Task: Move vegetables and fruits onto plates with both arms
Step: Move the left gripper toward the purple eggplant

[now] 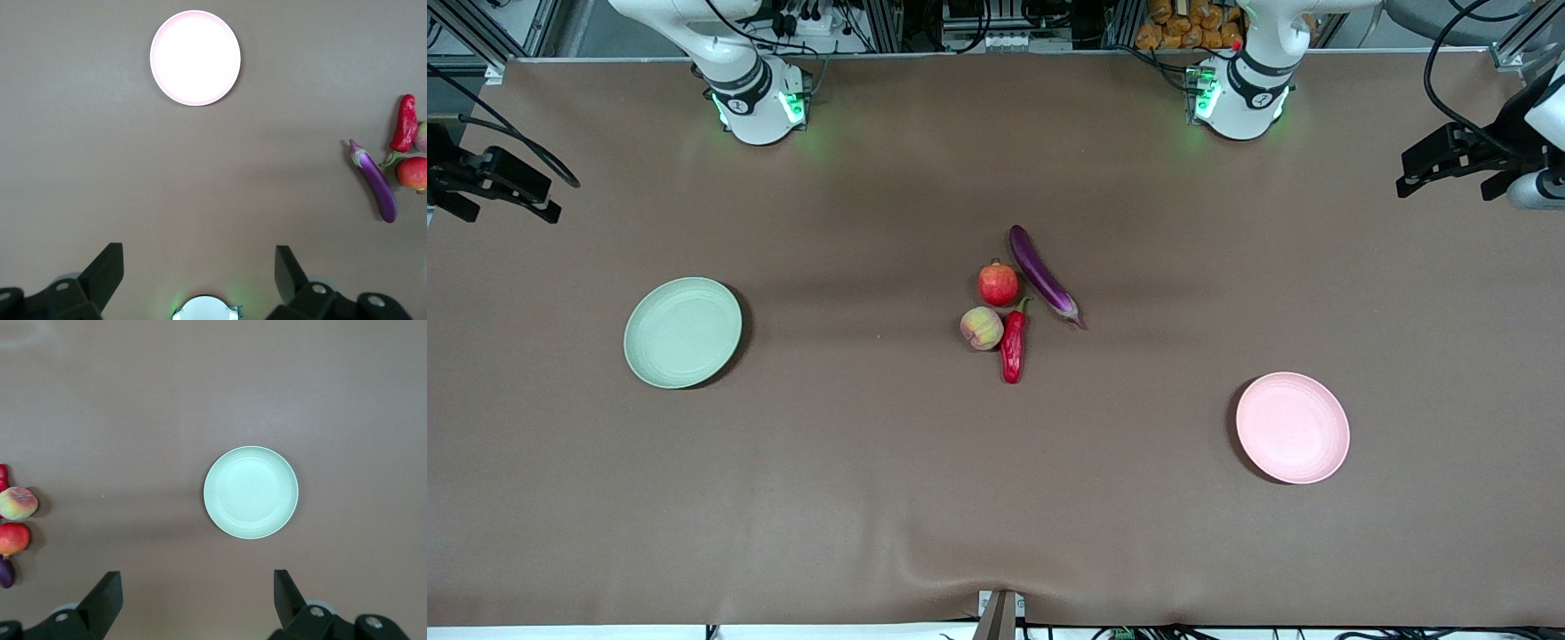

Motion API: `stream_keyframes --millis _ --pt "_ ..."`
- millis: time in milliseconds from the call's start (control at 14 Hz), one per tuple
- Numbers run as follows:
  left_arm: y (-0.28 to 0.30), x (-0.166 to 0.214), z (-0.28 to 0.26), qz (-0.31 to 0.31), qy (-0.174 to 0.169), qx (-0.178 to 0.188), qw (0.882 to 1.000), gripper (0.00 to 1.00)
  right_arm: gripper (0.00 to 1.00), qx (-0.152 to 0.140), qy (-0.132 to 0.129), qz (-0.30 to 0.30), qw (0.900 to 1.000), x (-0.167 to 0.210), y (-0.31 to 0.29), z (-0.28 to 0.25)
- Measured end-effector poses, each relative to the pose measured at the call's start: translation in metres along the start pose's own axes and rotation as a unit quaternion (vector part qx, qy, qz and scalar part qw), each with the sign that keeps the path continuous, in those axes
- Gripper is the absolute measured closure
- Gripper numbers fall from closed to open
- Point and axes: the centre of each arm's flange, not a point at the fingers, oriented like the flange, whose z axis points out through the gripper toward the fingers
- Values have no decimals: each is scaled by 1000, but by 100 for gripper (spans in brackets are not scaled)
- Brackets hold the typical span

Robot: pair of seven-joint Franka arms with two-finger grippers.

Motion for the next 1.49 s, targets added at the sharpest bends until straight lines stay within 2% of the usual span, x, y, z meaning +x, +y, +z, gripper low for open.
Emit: stream_keyframes --millis 569,854,1139,1353,1495 --pt "-2 12 13 -1 -11 -1 1000 0 0 4 -2 2 1000 0 1 0" --pt "7 29 41 -1 -37 -6 999 0 0 5 -2 3 1000 0 2 0" --pt "15 63 92 -51 -70 -7 996 0 0 6 -3 3 1000 -1 2 0" --pt "28 79 127 -79 -102 -36 991 0 0 6 -4 5 1000 -1 4 0" --pt "56 89 150 -126 -116 -38 985 0 0 6 -4 5 1000 -1 5 0"
